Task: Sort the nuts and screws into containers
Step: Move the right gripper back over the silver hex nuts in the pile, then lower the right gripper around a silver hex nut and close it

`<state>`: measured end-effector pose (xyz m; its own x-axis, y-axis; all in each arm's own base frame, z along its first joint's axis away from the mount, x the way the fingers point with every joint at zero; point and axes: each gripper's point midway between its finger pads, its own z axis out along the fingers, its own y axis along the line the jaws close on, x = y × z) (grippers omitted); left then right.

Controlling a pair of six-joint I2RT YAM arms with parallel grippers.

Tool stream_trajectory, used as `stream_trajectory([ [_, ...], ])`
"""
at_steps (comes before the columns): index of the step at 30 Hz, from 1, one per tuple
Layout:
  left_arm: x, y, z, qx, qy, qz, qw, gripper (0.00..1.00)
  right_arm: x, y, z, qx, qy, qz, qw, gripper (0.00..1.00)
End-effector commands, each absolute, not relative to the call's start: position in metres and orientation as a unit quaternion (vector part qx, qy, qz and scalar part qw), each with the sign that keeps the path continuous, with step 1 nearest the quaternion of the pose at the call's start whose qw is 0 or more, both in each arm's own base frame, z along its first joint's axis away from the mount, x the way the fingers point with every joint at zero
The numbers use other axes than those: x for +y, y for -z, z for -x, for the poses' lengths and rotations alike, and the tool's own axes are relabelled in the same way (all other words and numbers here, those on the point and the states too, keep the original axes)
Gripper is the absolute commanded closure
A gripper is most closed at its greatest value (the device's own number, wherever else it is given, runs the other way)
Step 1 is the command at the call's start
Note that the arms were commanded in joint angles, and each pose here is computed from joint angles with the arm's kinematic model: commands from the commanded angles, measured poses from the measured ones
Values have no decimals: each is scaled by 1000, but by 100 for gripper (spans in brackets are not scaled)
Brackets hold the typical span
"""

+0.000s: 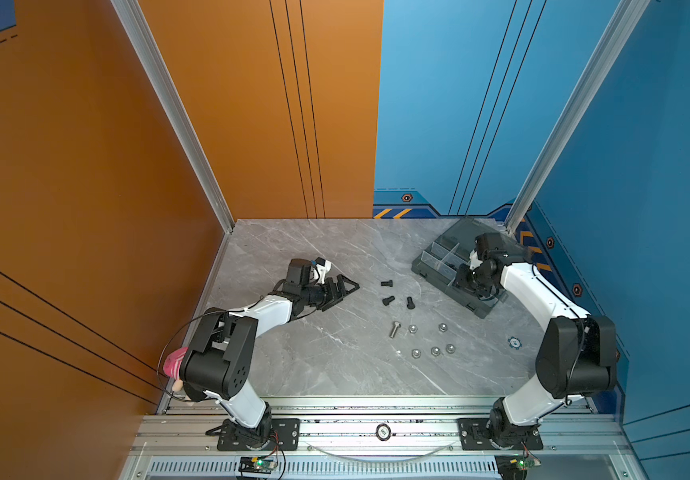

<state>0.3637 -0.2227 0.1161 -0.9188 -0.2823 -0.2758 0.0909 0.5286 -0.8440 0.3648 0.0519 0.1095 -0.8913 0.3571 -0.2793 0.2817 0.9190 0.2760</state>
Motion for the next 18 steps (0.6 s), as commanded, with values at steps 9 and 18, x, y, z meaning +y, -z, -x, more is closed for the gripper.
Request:
stream_trajectory([
  [9, -231, -117, -362, 853, 484, 46, 189, 2, 82, -56, -306, 979, -86, -167, 81, 57],
  [18, -231, -116, -363, 854, 483, 48, 188, 2, 95, -30, -300, 986, -71, -140, 51, 57],
])
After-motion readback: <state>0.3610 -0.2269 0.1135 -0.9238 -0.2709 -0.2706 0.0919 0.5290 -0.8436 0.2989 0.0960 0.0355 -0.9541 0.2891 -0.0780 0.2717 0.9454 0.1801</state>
